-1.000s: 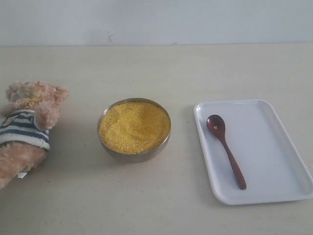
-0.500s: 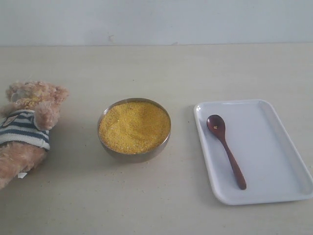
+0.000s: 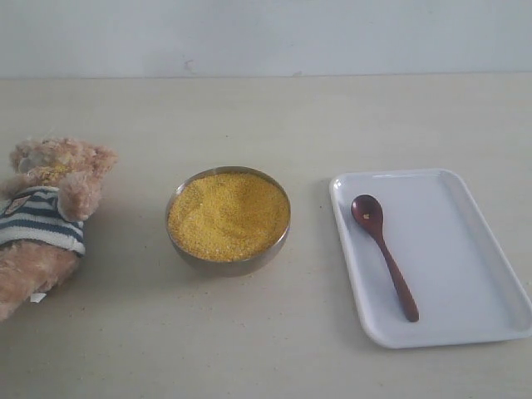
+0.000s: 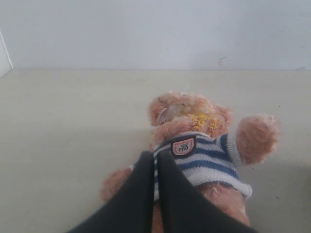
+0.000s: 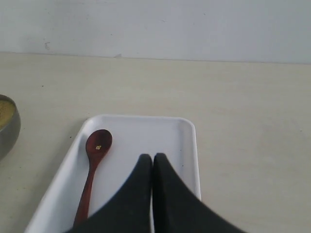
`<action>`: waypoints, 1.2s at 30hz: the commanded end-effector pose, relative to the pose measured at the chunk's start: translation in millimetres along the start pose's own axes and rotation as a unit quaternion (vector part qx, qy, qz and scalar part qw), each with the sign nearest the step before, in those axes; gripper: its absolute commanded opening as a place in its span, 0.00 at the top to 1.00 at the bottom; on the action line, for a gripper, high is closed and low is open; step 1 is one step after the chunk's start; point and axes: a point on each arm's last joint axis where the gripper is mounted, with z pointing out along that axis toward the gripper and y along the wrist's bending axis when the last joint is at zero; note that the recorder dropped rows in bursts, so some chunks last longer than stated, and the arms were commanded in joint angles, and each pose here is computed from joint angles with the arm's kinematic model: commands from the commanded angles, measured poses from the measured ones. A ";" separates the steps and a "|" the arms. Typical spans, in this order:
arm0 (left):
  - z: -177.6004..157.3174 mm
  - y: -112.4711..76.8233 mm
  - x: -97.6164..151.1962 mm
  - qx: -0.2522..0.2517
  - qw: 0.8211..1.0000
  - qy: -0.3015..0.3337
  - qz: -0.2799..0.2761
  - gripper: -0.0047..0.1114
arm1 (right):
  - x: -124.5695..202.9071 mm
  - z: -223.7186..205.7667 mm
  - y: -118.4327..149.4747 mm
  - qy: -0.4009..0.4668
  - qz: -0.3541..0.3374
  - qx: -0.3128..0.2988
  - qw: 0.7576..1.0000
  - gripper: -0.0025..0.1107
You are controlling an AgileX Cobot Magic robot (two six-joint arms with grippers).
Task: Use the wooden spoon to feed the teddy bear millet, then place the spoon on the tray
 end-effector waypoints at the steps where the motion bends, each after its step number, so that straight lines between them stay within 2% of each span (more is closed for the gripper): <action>1: 0.1 0.1 0.9 -0.001 1.000 0.000 -0.001 0.93 | 0.2 -0.5 0.2 0.000 0.010 -0.001 1.000 0.98; 36: 0.1 0.1 0.9 -0.001 1.000 0.000 -0.001 0.93 | 1.0 -0.5 0.3 0.005 0.011 -0.002 1.000 0.98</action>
